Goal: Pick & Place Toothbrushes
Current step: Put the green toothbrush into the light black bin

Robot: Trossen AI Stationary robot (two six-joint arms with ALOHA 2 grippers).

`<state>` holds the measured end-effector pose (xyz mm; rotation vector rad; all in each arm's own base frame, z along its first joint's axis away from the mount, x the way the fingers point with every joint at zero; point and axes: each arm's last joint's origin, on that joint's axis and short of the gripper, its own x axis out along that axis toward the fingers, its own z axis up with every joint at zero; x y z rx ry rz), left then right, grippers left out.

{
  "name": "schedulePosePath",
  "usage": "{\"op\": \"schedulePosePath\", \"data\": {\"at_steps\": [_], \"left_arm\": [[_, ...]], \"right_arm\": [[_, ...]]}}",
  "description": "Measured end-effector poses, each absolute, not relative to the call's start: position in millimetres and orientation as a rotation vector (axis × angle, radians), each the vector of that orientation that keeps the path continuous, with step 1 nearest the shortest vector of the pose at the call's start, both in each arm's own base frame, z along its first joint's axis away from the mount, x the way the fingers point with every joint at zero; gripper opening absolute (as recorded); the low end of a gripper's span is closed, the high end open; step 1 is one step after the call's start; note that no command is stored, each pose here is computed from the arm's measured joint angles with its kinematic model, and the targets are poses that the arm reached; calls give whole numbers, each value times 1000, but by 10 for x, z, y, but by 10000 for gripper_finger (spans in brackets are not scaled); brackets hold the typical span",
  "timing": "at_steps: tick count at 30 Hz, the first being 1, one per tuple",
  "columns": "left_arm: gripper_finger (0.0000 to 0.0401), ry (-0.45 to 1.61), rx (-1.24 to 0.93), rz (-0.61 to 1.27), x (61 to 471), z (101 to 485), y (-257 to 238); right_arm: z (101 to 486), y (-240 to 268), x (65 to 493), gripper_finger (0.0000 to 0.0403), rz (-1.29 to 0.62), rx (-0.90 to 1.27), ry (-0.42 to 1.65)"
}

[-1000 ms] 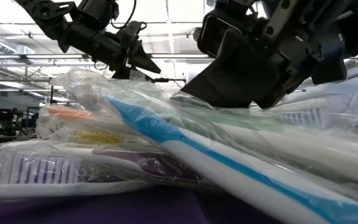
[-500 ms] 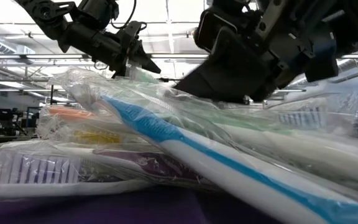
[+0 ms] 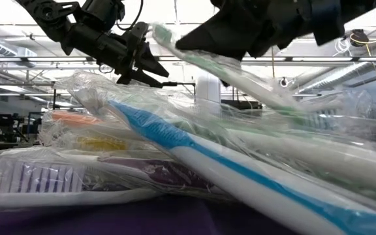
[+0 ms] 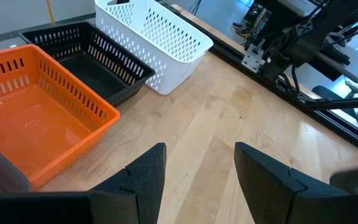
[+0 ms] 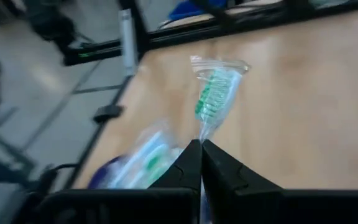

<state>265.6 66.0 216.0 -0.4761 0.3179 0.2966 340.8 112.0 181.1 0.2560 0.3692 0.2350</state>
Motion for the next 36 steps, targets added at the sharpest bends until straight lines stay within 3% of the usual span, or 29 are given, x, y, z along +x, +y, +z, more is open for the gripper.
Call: {"op": "schedulePosePath", "data": {"at_steps": [17,36], "left_arm": [[191,258,-429,228,2710,2231,533],[191,144,-175,-41,2794,2379,47]], "right_arm": [[2351,689,3283,0,-69,45,218],[2802,517,3127,0,-150,-38,30]]}}
